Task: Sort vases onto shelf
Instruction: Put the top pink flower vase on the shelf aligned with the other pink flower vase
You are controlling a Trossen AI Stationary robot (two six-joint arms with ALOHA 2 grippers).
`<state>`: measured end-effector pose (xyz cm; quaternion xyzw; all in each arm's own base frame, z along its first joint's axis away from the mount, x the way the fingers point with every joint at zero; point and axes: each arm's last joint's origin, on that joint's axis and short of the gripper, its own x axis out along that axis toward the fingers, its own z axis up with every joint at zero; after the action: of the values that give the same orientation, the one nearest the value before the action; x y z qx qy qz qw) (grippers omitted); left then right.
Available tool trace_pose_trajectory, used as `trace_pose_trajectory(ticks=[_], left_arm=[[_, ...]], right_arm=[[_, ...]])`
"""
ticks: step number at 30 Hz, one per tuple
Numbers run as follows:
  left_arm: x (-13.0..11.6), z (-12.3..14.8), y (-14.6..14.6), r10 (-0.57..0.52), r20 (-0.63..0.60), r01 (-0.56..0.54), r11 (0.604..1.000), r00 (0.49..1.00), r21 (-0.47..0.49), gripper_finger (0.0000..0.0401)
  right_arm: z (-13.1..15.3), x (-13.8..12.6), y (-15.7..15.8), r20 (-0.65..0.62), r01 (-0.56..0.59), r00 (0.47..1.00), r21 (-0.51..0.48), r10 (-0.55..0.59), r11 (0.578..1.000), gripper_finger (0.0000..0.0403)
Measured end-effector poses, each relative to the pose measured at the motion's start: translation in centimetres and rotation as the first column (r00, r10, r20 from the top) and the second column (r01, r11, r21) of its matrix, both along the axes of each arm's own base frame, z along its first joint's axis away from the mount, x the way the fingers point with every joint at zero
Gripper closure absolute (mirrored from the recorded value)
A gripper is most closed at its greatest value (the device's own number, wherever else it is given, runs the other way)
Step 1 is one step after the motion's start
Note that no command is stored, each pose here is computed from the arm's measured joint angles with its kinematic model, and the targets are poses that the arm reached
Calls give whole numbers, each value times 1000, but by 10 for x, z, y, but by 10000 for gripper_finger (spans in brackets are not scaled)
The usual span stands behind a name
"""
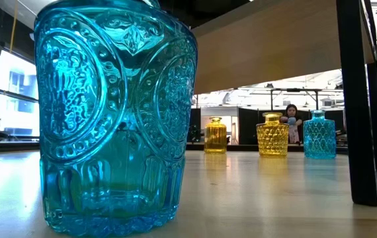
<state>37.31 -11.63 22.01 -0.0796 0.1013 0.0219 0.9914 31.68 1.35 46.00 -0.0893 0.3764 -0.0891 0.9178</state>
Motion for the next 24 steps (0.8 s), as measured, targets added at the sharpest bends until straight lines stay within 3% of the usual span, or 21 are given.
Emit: trace_pose_trajectory(ticks=[12,24], left_arm=[[0,3,-4,-108,29,108,994,994,-12,401],[-2,-6,5,135,-50,-129,985,990,112,401]], right_arm=[[2,1,0,20,-7,1000,-6,7,1000,403],[1,1,0,12,-4,1000,-4,4,1000,403]])
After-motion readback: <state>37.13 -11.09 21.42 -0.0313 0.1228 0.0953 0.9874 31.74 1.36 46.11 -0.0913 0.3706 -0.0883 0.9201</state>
